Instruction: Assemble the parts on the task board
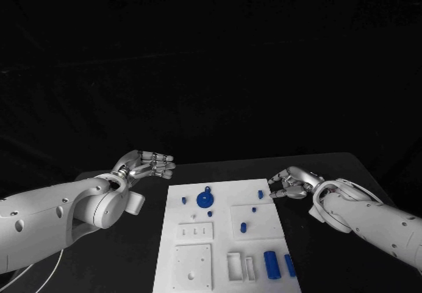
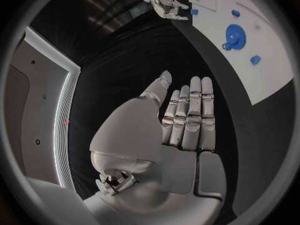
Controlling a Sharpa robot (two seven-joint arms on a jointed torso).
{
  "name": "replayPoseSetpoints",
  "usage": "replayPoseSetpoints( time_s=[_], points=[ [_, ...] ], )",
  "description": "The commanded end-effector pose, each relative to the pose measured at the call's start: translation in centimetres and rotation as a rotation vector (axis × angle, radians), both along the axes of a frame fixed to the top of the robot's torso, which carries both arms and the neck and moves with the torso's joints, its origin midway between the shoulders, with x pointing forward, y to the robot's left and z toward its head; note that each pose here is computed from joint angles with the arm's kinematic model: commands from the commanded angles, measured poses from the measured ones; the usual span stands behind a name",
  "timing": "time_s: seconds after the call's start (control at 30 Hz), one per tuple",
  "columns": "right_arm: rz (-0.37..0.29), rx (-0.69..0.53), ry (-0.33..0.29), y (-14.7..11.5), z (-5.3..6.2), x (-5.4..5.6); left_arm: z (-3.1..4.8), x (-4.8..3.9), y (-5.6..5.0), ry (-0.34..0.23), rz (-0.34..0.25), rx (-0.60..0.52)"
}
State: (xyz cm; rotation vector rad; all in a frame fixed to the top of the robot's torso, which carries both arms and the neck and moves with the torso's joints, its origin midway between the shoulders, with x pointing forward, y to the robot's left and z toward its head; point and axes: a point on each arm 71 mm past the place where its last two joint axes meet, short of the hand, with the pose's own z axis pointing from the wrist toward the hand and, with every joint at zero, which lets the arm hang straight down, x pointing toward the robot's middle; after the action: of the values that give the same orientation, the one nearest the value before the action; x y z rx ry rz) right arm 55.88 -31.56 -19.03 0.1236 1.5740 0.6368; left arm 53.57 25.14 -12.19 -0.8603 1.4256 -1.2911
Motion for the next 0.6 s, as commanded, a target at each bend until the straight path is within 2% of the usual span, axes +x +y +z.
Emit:
replayPoseSetpoints(
  time_s=[0.03, 0.6],
  points=[
    [0.032, -0.005, 0.024, 0.5, -0.6, -0.1, 0.12, -0.04, -0.2, -0.013, -0.021, -0.004],
    [0.053, 0.002, 0.055, 1.4, -2.2, -0.4, 0.11, 0.03, -0.1, -0.014, -0.016, -0.003]
  ],
)
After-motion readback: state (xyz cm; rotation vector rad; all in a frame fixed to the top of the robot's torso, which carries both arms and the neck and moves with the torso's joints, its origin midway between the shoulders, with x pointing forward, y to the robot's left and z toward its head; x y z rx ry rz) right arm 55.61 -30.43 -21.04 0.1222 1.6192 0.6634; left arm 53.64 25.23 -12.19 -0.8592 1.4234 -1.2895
